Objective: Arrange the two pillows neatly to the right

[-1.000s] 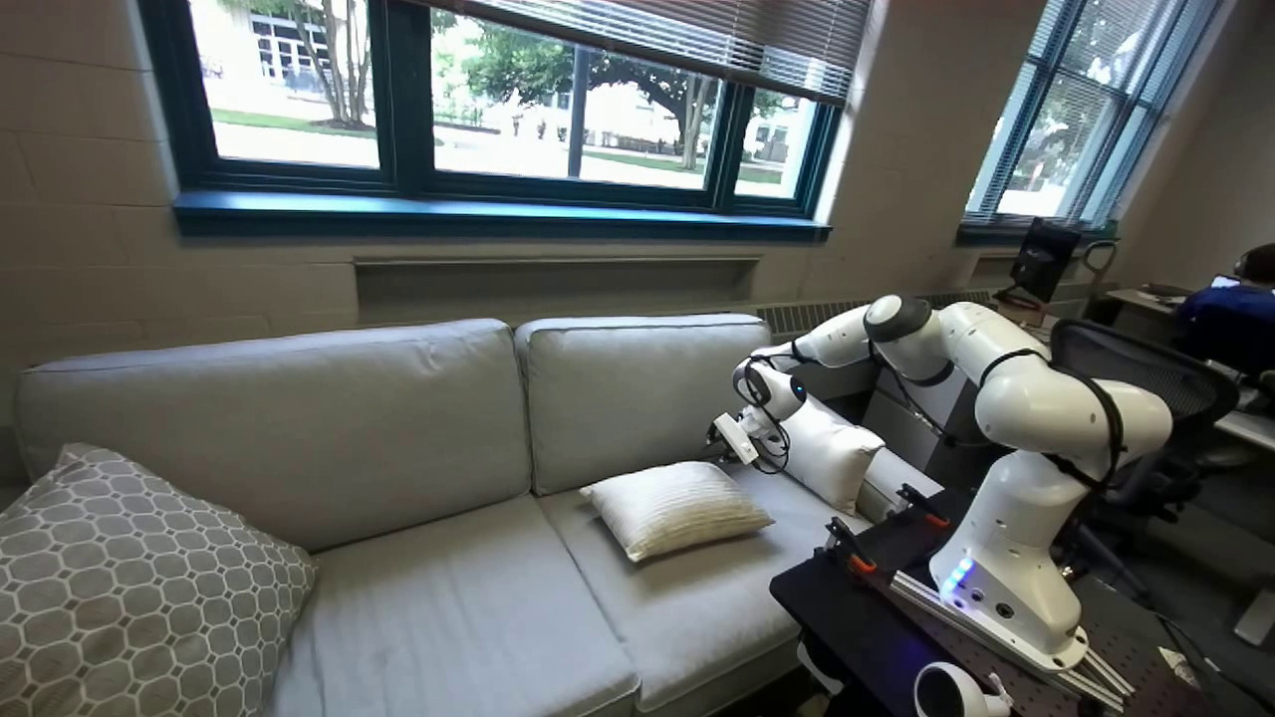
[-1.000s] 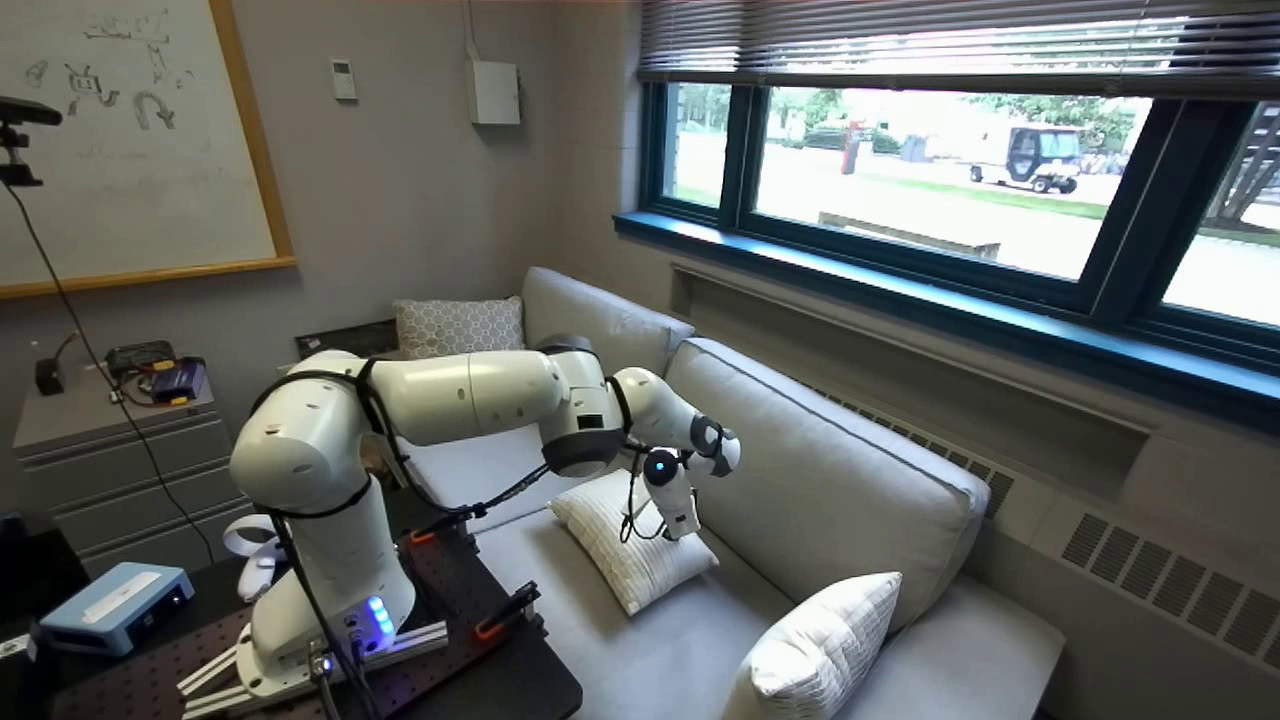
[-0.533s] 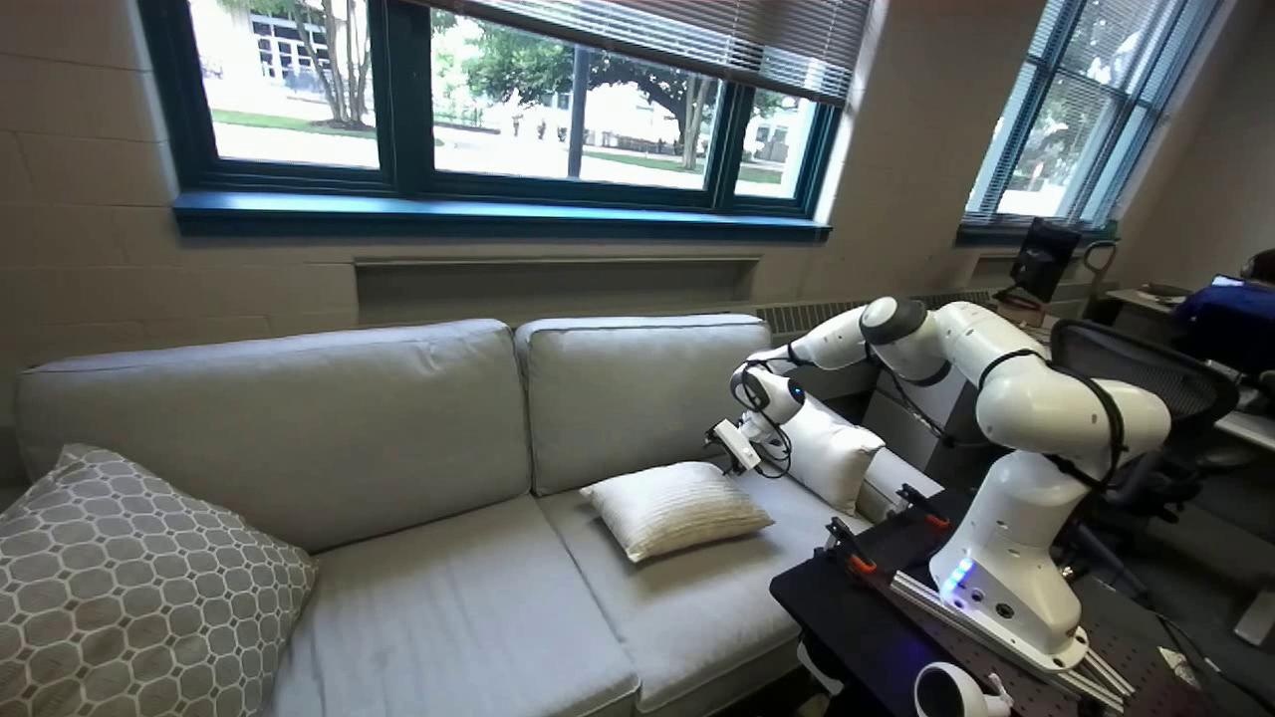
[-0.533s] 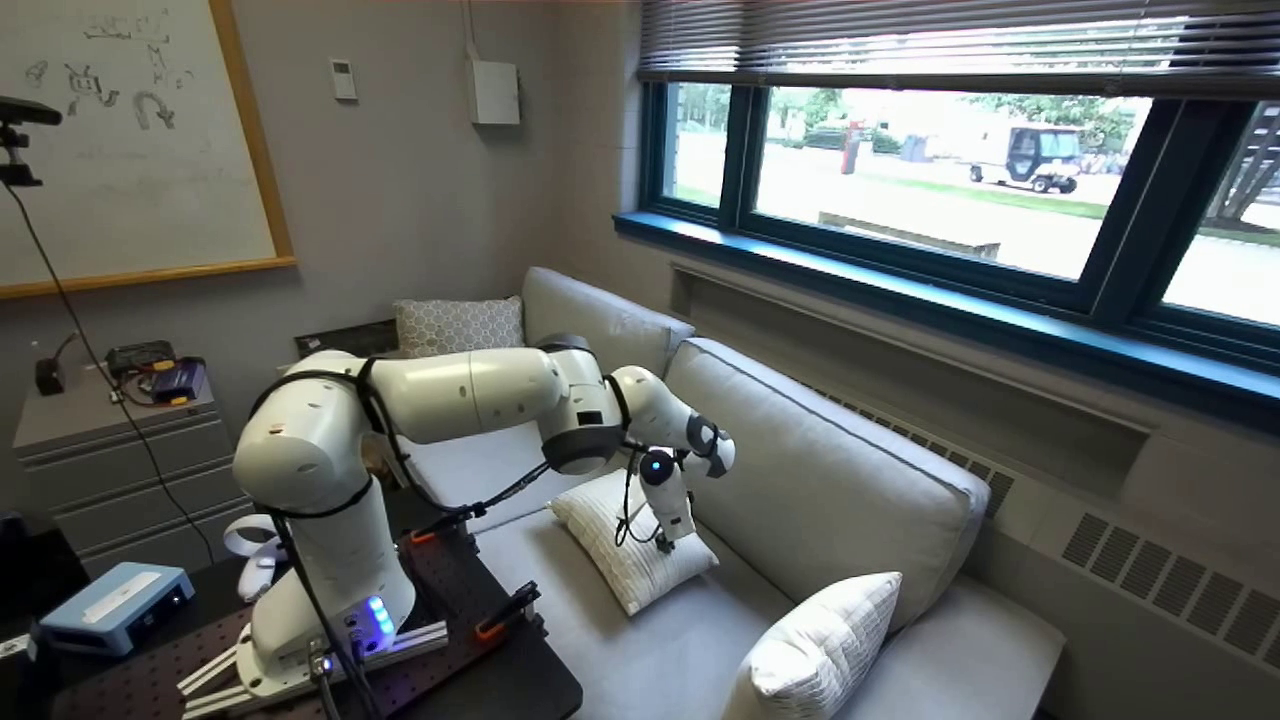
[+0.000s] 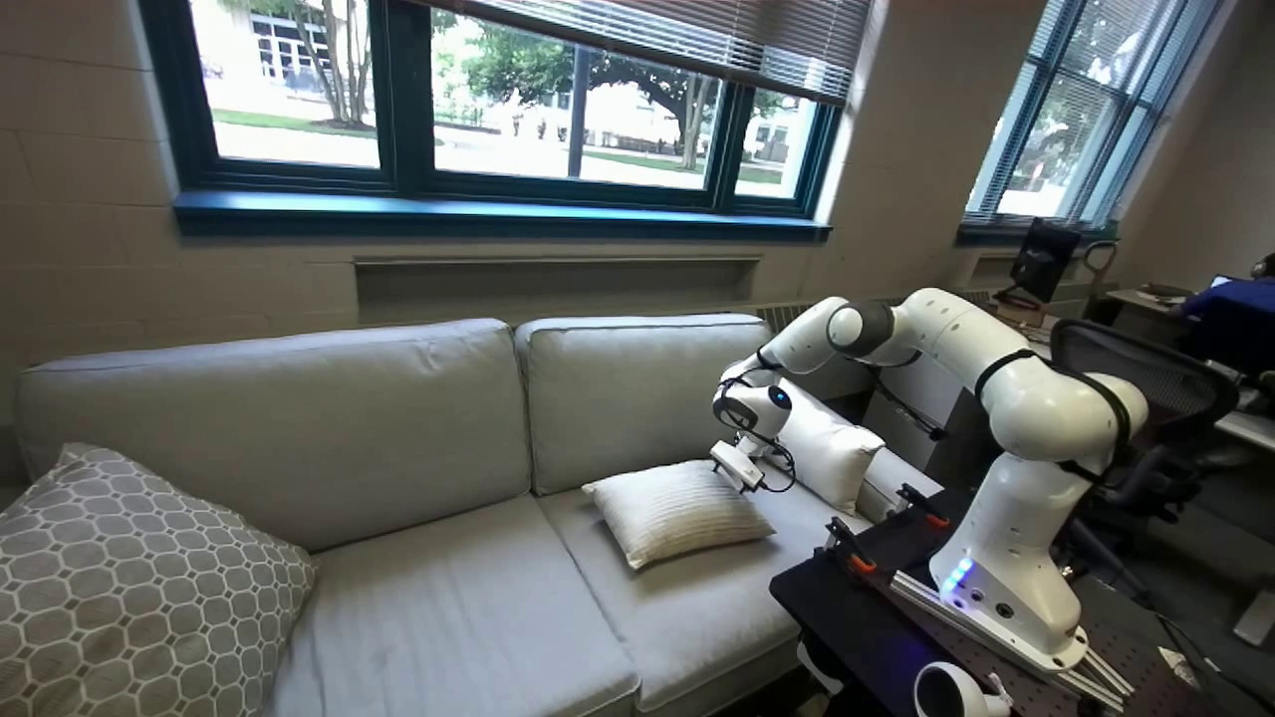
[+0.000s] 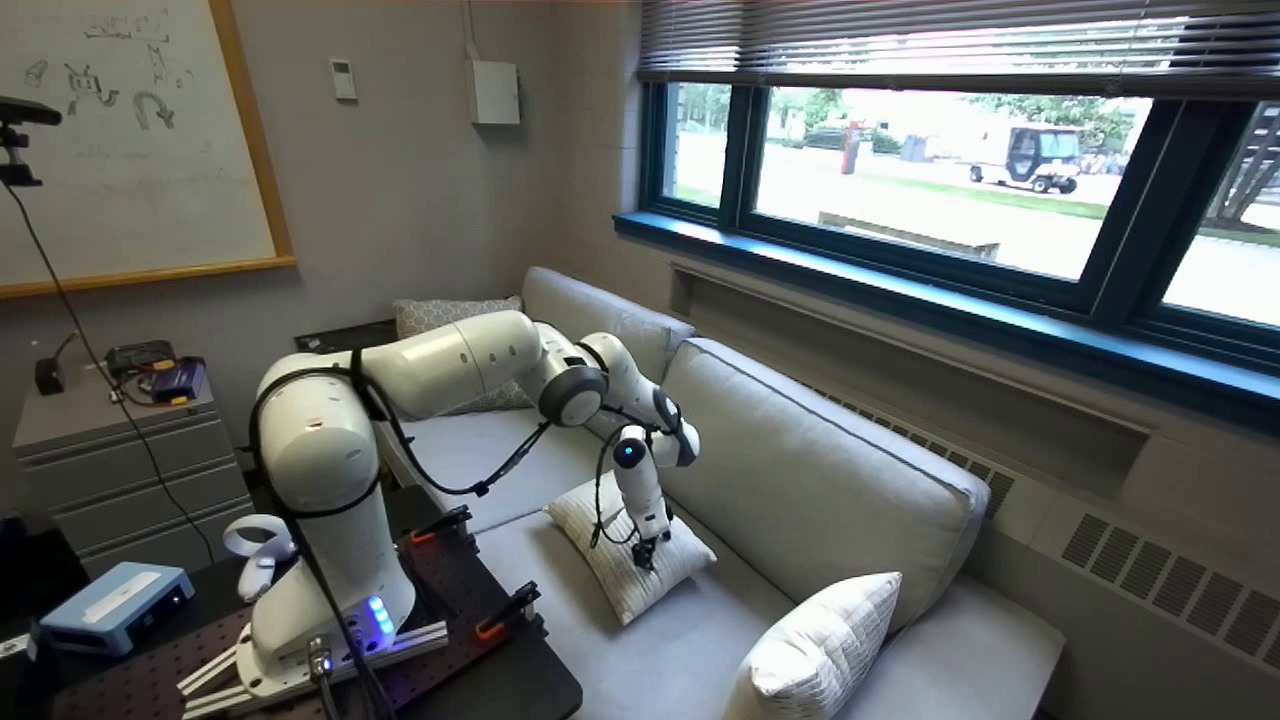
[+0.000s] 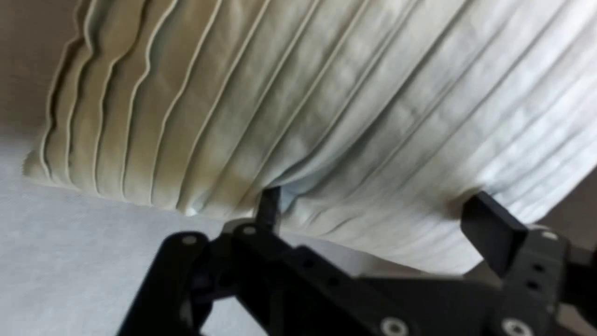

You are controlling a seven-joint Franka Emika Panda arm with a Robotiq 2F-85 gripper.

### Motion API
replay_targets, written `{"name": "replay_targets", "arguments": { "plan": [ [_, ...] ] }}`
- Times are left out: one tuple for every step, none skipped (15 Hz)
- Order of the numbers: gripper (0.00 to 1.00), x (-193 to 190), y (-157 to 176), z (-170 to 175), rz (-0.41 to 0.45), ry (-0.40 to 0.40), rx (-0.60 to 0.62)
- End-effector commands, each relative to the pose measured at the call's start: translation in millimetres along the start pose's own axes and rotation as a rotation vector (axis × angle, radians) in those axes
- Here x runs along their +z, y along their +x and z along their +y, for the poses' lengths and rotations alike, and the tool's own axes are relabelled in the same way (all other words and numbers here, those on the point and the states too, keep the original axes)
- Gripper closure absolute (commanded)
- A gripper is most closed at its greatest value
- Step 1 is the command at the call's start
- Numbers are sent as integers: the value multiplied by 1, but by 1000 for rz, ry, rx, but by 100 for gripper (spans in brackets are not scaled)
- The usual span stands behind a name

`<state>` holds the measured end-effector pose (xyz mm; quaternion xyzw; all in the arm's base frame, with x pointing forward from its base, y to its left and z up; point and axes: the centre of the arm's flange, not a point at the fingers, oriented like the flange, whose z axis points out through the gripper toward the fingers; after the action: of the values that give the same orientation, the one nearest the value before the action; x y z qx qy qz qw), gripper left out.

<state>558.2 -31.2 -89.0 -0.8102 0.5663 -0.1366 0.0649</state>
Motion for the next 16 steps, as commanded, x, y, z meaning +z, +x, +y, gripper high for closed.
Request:
{"name": "replay_targets", "arguments": {
  "plan": [
    [0,-5,-28,-27,17,-89,-48],
    [0,-4,-35,-29,14,-92,-69],
    [0,-3,-42,-33,10,-87,-86],
    [0,-3,-49,-39,4,-69,-104],
    [0,-3,-55,-43,-7,-53,-116],
    [0,-4,-60,-48,-20,-35,-127],
    [0,-2,-62,-53,-36,-19,-132],
    [0,0,-65,-57,-57,-4,-131],
    [0,5,-65,-62,-82,11,-126],
    [0,8,-66,-66,-104,23,-118],
    [0,13,-65,-70,-137,40,-100],
    [0,19,-63,-74,-166,53,-83],
    [0,24,-62,-76,-197,64,-65],
    [0,27,-61,-76,-220,74,-52],
    [0,32,-58,-76,-242,86,-37],
    [0,34,-54,-75,-261,101,-22]
  ]
}}
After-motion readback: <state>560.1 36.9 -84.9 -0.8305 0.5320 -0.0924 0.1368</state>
